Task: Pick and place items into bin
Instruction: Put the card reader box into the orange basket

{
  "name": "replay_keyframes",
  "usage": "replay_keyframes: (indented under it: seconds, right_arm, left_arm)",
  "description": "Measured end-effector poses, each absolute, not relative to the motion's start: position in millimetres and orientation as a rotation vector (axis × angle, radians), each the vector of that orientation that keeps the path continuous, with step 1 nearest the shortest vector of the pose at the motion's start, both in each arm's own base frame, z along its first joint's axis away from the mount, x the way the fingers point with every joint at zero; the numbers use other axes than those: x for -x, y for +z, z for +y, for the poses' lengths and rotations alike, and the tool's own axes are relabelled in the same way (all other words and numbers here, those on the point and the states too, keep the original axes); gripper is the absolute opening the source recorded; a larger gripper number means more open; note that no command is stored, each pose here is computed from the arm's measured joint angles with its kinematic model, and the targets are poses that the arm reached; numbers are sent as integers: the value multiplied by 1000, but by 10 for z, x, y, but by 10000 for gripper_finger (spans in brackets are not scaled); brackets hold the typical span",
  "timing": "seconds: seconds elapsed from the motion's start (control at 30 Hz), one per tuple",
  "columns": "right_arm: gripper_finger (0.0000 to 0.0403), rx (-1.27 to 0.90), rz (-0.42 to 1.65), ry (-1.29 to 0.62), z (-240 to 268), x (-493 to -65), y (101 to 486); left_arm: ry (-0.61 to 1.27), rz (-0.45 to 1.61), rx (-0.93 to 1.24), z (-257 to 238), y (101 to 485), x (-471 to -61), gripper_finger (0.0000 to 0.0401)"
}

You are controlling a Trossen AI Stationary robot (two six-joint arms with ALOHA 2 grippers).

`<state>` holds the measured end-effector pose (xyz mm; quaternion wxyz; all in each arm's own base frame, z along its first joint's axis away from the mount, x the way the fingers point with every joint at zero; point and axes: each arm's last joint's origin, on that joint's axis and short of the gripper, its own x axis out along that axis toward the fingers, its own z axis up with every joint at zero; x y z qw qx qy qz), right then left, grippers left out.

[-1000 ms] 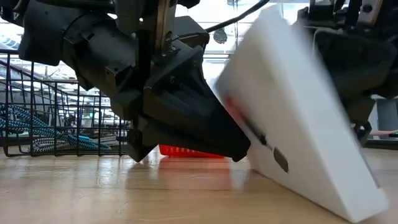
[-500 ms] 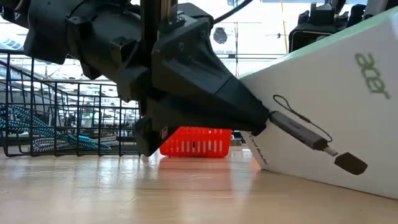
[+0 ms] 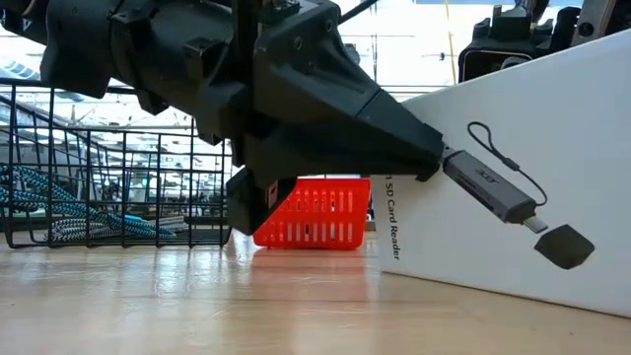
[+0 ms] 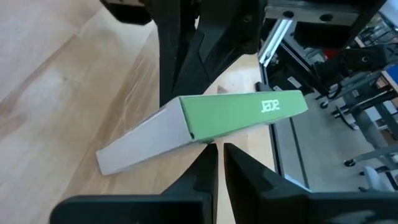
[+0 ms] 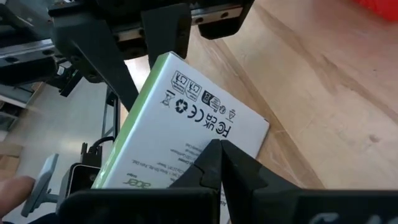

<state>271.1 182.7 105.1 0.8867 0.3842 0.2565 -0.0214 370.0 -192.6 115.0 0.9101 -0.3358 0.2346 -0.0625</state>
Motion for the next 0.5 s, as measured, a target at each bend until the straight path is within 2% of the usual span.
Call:
replay_keyframes:
  seconds: [0.5]
  right_arm:
    - [0,-795,527,-39,1828,-2715,1059]
  left_arm:
    - [-131,464,689,-1914,1167,-3714,31]
